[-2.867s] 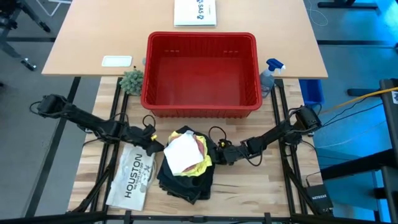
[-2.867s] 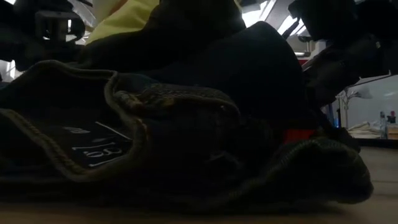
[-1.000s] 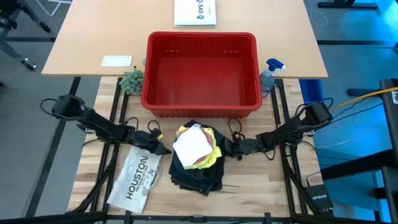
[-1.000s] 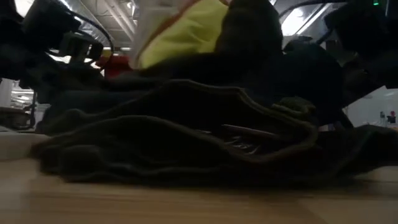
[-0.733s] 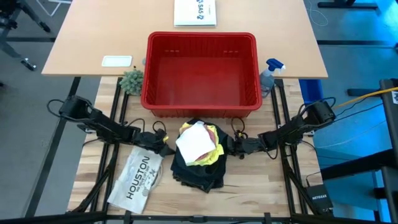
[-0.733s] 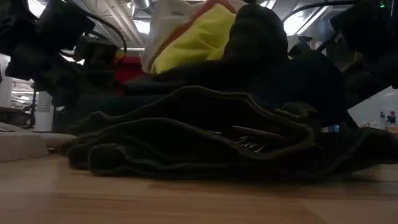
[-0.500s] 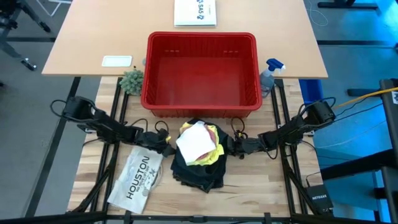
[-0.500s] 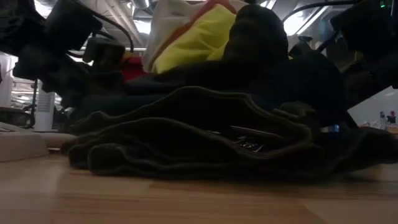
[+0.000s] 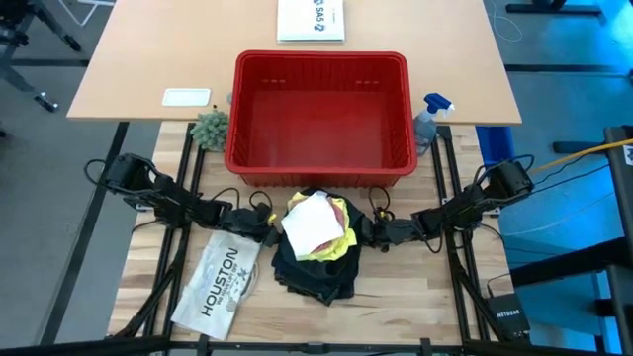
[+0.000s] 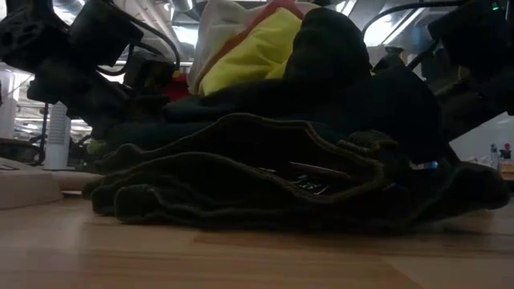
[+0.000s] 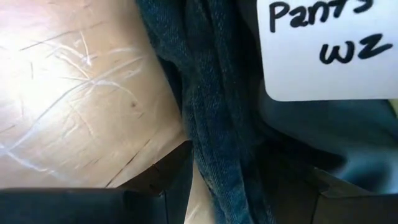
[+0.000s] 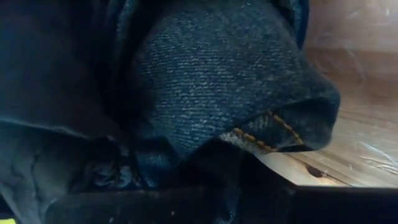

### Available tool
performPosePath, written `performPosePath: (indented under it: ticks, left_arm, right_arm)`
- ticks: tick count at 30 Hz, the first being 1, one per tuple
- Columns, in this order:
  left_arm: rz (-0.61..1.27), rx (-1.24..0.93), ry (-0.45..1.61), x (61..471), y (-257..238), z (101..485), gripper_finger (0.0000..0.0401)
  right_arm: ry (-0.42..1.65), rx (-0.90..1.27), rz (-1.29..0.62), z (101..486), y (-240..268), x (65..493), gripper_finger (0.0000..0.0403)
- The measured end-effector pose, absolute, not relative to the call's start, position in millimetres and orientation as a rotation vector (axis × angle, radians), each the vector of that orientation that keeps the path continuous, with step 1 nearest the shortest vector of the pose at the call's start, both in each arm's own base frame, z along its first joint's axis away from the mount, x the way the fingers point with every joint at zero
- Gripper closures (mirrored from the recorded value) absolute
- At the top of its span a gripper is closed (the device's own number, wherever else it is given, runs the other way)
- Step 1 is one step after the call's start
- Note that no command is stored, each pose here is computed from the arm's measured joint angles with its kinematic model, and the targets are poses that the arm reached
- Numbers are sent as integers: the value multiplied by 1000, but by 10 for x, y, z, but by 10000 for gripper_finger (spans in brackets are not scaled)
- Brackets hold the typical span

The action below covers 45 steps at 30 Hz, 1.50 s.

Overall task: Fold laundry
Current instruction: Put the stacked clothes into the red bin

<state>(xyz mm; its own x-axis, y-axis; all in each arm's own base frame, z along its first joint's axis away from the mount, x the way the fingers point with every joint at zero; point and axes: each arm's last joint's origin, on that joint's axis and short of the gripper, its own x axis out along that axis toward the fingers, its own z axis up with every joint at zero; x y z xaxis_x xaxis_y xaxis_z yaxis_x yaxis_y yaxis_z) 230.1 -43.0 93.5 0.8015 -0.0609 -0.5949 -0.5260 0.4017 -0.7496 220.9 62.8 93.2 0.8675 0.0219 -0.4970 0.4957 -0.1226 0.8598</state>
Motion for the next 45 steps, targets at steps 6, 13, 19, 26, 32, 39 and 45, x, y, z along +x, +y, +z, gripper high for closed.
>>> performPosePath:
  ticks: [6,13,19,26,32,39,45]
  left_arm:
    - [324,-1179,605,2340,-388,947,232]
    - [241,-1308,688,2583,-377,969,232]
    - [185,-1302,718,2809,-435,975,232]
    - [225,-1324,728,2832,-435,966,239]
    - [219,-1264,693,2841,-430,977,374]
    - [236,-1196,629,2874,-428,1165,394]
    - [295,-1140,666,2862,-439,1447,394]
  right_arm:
    - [418,1645,-398,942,633,2216,388]
    - [416,1646,-384,951,636,2219,387]
    - [403,1643,-365,966,638,2223,387]
    - [419,1630,-333,977,645,2229,386]
    - [366,1593,-194,1073,665,2270,392]
    - [286,1581,-78,1199,679,2307,392]
    - [252,1583,-40,1289,678,2303,392]
